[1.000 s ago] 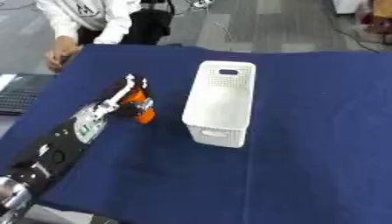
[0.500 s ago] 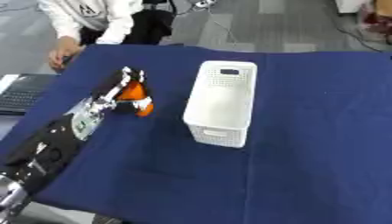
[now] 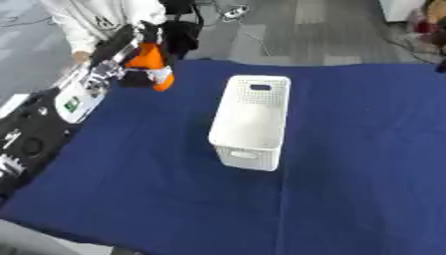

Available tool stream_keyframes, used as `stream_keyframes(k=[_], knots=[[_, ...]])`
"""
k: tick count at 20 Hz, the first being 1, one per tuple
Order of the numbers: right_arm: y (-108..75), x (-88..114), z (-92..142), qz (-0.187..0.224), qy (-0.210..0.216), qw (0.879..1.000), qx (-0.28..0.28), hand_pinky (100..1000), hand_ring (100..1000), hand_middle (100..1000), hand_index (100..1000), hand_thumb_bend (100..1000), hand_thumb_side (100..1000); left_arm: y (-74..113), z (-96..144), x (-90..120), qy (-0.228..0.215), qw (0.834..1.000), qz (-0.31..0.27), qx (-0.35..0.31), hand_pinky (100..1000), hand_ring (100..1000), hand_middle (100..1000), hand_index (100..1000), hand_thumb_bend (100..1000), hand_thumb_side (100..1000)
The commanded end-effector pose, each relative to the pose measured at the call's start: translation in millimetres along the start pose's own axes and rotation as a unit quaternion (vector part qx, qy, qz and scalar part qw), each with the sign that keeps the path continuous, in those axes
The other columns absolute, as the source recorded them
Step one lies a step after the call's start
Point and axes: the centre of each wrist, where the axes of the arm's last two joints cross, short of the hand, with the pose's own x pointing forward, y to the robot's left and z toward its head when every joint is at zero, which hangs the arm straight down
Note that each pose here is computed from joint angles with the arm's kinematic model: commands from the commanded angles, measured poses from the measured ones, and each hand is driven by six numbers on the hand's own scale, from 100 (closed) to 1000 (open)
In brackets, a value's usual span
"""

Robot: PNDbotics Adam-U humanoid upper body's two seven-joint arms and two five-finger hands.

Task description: Pick up objects on the table and place them in the box.

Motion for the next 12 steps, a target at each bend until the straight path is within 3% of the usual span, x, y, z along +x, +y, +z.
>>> stream_keyframes(k=[1,5,12], knots=[[-6.0,4.7,-2.4,0.010,-0.009,1.000,-0.002,448,636,656,699,100,931,21.2,-22.9,12.8,-0.031,1.000,0.003,0.002,100,100,119,142,100,100],[-5.2,6.3,-4.9,0.006,-0.015,1.000,-0.004,449,636,656,699,100,929,11.9,-42.9,23.8,-0.055,0.998,0.029,-0.016,100,100,120,145,100,100],[-4.4,10.1,-10.9,-0.003,-0.028,0.999,-0.014,450,646,656,698,100,927,-7.4,-63.4,25.3,-0.078,0.995,0.053,-0.042,100,100,119,147,100,100]])
